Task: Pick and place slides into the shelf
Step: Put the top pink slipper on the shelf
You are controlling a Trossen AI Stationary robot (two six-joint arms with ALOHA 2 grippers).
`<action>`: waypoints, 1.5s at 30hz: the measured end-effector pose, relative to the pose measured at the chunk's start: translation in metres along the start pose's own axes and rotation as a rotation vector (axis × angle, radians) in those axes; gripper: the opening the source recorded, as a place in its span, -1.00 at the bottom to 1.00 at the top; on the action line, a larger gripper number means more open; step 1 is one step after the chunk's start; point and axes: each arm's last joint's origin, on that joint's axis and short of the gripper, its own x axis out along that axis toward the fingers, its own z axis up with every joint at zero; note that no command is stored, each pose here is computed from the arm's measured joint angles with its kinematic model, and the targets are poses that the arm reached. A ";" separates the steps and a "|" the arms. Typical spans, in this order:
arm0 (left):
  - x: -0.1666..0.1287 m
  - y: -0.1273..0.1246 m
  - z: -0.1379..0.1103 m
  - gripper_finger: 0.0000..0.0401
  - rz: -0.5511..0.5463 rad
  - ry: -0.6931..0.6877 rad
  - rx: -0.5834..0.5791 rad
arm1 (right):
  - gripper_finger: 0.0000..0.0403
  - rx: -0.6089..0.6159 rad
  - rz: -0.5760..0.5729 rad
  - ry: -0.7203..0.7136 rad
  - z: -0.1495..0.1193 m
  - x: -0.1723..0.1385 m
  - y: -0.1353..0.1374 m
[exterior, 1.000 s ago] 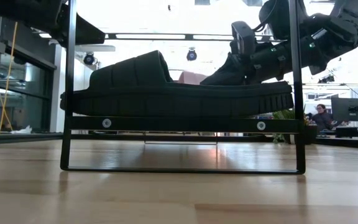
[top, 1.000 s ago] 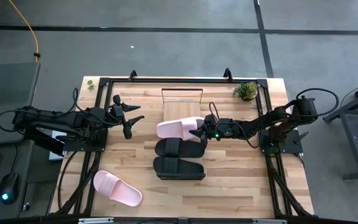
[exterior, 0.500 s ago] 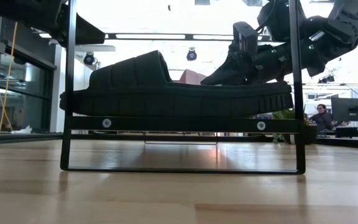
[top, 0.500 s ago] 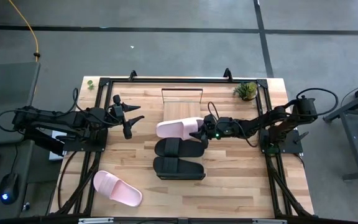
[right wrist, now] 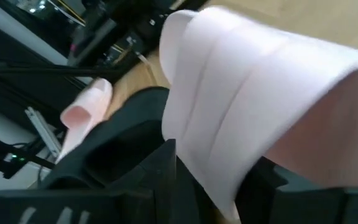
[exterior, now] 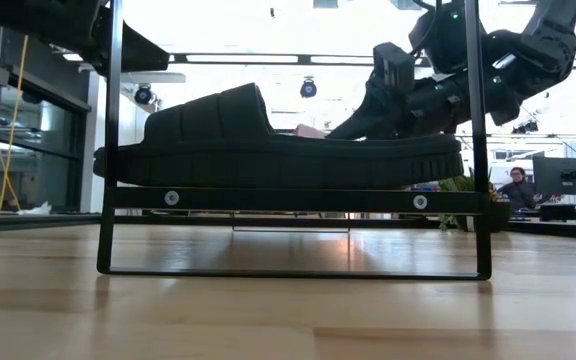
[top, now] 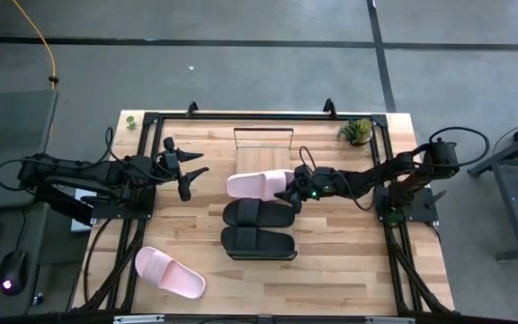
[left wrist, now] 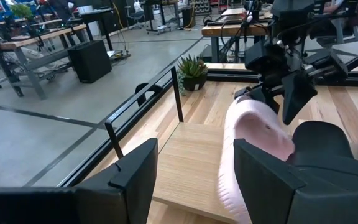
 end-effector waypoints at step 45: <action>0.000 0.000 0.000 -0.04 0.008 0.000 0.000 | -0.37 -0.014 -0.251 0.067 0.012 -0.044 0.005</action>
